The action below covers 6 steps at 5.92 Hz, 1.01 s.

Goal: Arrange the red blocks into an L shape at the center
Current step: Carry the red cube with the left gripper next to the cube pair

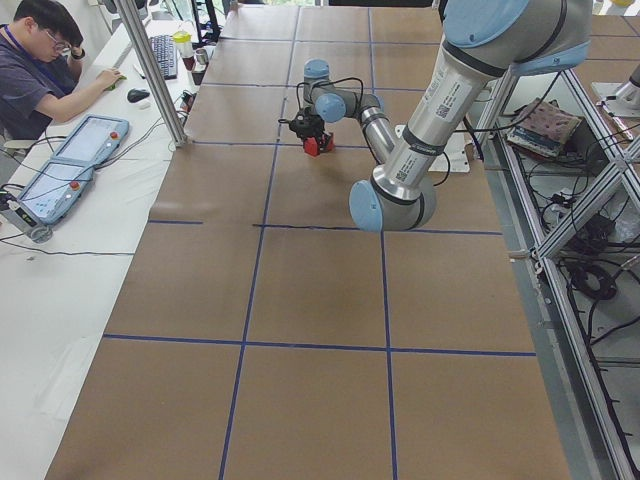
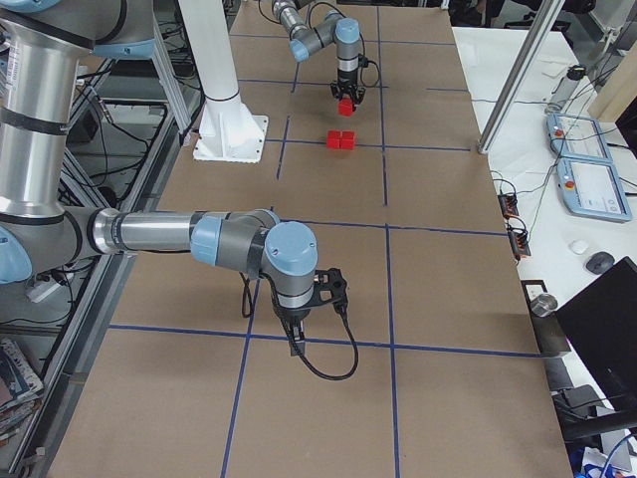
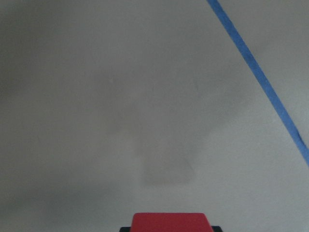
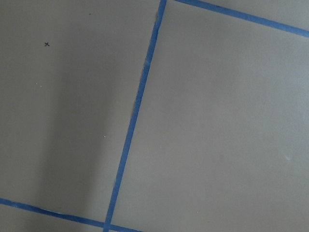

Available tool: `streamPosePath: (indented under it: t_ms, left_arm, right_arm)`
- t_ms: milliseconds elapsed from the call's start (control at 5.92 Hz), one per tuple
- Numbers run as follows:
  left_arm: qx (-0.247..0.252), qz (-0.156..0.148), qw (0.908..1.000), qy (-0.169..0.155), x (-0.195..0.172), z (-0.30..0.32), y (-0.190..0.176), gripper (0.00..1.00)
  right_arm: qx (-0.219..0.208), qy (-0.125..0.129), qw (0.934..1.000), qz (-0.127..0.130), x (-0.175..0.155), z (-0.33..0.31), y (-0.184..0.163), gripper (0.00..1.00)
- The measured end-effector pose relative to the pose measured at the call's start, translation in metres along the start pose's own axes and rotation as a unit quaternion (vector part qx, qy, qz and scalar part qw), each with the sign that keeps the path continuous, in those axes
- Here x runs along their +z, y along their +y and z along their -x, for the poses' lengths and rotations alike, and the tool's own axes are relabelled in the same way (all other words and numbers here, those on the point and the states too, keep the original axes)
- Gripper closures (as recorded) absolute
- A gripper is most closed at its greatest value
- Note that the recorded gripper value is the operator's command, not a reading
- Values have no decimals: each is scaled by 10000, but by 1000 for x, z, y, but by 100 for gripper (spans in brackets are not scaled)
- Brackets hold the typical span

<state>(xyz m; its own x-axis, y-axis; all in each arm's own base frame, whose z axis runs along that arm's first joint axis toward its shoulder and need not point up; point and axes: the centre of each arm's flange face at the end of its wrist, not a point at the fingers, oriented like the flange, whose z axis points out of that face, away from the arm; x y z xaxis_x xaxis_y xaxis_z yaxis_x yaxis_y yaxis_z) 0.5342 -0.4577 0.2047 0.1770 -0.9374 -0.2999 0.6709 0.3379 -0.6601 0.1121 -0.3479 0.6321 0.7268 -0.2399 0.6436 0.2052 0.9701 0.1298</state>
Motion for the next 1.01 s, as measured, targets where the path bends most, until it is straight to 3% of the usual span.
streamPosePath:
  t_ms: [338, 1013]
  left_arm:
    - [-1005, -126, 9949, -14, 21, -23, 14, 70]
    - [-1012, -64, 9948, -64, 59, -13, 45, 70]
  right_arm:
    - [-8, 4, 10000, -8, -1, 1, 0, 0]
    - [0, 9, 10000, -3, -1, 1, 1, 0]
